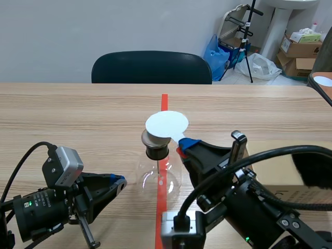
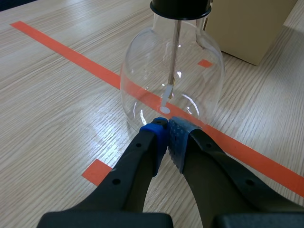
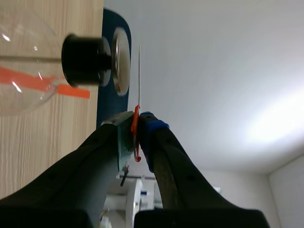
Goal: Do the electroscope experiment
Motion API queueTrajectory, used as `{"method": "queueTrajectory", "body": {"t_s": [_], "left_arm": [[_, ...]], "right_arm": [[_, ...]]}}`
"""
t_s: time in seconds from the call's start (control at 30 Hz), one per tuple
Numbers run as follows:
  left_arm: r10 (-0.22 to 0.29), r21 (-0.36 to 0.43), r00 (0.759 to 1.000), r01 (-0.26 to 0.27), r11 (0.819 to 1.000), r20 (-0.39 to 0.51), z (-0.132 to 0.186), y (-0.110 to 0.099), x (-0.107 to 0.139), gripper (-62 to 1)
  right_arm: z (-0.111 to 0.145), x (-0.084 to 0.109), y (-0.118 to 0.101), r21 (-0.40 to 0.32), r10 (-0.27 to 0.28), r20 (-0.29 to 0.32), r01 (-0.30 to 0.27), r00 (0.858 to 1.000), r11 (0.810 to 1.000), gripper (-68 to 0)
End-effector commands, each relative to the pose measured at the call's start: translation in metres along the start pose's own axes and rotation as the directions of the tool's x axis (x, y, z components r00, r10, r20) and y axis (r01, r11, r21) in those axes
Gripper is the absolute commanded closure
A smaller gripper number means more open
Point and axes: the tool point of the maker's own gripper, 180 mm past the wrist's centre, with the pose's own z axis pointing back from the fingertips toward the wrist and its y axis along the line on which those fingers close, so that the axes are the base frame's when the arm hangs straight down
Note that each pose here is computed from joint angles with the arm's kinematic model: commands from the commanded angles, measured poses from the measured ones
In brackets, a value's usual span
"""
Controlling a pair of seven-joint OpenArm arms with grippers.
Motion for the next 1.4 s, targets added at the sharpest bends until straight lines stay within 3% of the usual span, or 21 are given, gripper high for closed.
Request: {"method": "queueTrajectory", "body": {"t_s": [0.0, 0.17, 0.37, 0.5, 0.67, 0.83, 1.37], "left_arm": [[0.0, 0.003, 0.999, 0.0, 1.0, 0.042, -0.003, 0.001, 0.012, -3.6], [0.0, 0.003, 0.999, 0.0, 1.0, 0.042, -0.003, 0.001, 0.012, -3.6], [0.0, 0.003, 0.999, 0.0, 1.0, 0.042, -0.003, 0.001, 0.012, -3.6], [0.0, 0.003, 0.999, 0.0, 1.0, 0.042, -0.003, 0.001, 0.012, -3.6], [0.0, 0.003, 0.999, 0.0, 1.0, 0.042, -0.003, 0.001, 0.012, -3.6], [0.0, 0.003, 0.999, 0.0, 1.0, 0.042, -0.003, 0.001, 0.012, -3.6], [0.0, 0.003, 0.999, 0.0, 1.0, 0.042, -0.003, 0.001, 0.012, -3.6]], "right_arm": [[-0.003, -0.011, -0.01, -0.036, 0.011, -0.044, -0.013, 0.999, 0.999, -1.3], [0.001, -0.042, -0.011, -0.036, 0.005, -0.215, -0.013, 0.976, 0.999, -1.3], [0.011, -0.074, -0.011, -0.036, -0.002, -0.391, -0.013, 0.92, 0.999, -1.3], [0.018, -0.088, -0.011, -0.036, -0.006, -0.472, -0.013, 0.881, 0.999, -1.3], [0.024, -0.099, -0.011, -0.036, -0.008, -0.532, -0.013, 0.846, 0.999, -1.3], [0.028, -0.104, -0.01, -0.036, -0.009, -0.56, -0.013, 0.828, 0.999, -1.3], [0.028, -0.104, -0.01, -0.035, -0.009, -0.559, -0.013, 0.829, 0.999, -1.3]]}}
